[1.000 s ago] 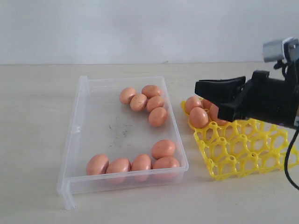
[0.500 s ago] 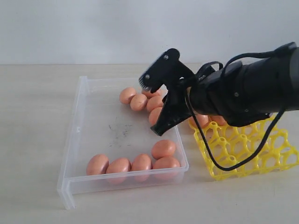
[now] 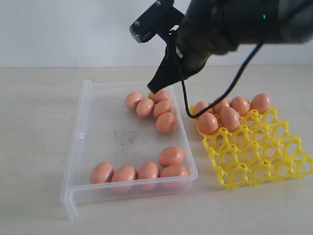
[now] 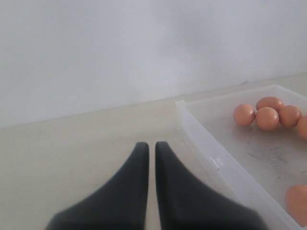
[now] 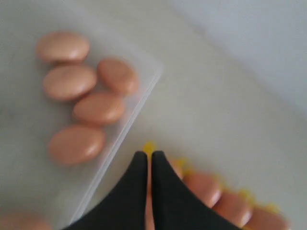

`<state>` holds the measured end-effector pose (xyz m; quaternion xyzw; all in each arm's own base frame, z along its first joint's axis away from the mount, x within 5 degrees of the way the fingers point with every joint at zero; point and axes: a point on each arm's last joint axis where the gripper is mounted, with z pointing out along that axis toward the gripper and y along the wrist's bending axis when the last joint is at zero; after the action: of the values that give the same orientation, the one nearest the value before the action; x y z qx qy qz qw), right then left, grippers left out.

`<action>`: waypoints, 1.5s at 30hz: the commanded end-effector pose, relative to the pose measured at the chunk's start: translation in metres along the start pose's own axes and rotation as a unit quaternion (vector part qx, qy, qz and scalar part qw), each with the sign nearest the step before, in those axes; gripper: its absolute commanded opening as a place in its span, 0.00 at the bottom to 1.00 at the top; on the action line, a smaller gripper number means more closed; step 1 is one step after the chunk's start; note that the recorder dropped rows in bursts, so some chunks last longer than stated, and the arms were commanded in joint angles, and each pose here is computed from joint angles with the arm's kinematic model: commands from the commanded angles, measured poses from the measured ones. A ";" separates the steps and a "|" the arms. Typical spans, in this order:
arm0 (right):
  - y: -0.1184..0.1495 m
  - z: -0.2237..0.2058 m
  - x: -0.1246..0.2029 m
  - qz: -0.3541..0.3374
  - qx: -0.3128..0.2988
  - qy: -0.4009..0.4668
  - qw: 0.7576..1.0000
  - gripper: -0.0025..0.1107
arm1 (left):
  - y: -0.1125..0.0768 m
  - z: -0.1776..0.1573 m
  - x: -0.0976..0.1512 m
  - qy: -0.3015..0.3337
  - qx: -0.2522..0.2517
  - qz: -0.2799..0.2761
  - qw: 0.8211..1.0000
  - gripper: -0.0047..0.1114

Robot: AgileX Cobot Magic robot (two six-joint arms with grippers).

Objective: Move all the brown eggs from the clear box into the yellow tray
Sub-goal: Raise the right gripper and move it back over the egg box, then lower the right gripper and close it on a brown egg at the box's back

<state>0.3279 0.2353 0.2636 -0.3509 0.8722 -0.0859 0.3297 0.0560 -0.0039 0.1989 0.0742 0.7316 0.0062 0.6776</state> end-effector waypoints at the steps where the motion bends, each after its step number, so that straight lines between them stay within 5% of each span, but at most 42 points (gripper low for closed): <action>1: 0.020 0.013 0.013 0.009 -0.259 0.212 0.942 0.02 | -0.001 0.000 0.001 0.000 0.003 -0.003 1.000 0.07; 6: 0.024 0.021 -0.007 -0.036 -0.266 0.177 0.947 0.02 | -0.001 0.000 0.001 0.000 0.003 -0.003 1.000 0.07; 10: 0.025 0.026 -0.038 -0.008 -0.252 0.094 0.963 0.08 | -0.001 0.000 0.001 0.000 0.003 -0.003 1.000 0.07; 14: 0.040 0.083 -0.039 0.102 -0.220 0.145 0.959 0.56 | -0.001 0.000 0.001 0.000 0.003 -0.003 1.000 0.07; 19: 0.031 0.120 -0.055 0.226 -0.176 0.063 0.956 0.45 | -0.001 0.000 0.001 0.000 0.003 -0.003 1.000 0.07; 23: 0.004 0.136 -0.055 0.354 -0.209 0.039 0.911 0.45 | -0.001 0.000 0.001 0.000 0.003 -0.003 1.000 0.07; 45: 0.017 0.175 -0.028 0.376 -0.208 0.117 0.896 0.45 | -0.001 0.000 0.001 0.000 0.003 -0.003 1.000 0.07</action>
<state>0.4429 0.2837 0.1400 -0.0285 0.9675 0.1988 0.1537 0.0560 -0.0039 0.1989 0.0742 0.7316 0.0062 0.6776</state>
